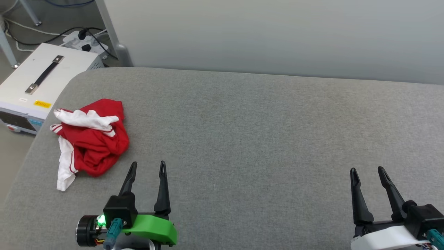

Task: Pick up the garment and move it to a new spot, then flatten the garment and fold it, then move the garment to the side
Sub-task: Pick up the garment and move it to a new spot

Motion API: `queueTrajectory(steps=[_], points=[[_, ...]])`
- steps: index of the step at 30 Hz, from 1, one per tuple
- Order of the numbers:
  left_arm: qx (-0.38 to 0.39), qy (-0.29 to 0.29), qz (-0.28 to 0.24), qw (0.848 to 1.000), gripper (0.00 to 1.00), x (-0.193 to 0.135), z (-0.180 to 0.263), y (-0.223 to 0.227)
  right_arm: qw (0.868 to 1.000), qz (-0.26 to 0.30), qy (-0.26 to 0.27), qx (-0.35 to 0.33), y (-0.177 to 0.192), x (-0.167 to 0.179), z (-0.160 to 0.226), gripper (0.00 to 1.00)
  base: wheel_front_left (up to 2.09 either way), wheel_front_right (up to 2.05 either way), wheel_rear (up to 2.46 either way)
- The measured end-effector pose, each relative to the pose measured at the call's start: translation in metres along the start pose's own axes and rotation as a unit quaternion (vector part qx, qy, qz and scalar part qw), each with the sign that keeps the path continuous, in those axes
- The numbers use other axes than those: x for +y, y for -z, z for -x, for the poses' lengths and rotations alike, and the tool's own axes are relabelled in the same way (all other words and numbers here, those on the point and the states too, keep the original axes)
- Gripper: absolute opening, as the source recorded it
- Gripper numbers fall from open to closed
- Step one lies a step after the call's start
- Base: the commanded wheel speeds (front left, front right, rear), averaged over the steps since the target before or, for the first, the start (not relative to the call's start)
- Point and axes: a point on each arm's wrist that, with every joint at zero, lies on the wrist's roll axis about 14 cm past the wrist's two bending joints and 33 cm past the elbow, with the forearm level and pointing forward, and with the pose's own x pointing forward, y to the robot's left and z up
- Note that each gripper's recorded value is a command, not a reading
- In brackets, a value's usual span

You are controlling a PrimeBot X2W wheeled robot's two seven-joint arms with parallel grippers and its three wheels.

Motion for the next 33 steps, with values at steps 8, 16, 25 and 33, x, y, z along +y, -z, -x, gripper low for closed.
queueTrajectory(steps=[8,16,25,33], points=[[0.005,-0.047,-0.003,0.999,1.00,0.029,0.012,0.001,0.999,-0.005,-0.045,0.010,0.010,0.027,-0.016,1.00,0.00,0.00,0.00],[0.009,-0.108,-0.004,0.994,1.00,0.065,0.030,0.001,0.995,-0.014,-0.099,0.024,0.023,0.061,-0.032,1.00,0.00,0.00,0.00],[0.009,-0.180,-0.007,0.984,1.00,0.104,0.057,-0.004,0.984,-0.025,-0.170,0.037,0.037,0.107,-0.046,1.00,0.00,0.00,0.00],[0.010,-0.234,-0.013,0.972,1.00,0.130,0.082,-0.007,0.973,-0.034,-0.222,0.047,0.047,0.143,-0.051,1.00,0.00,0.00,0.00]])
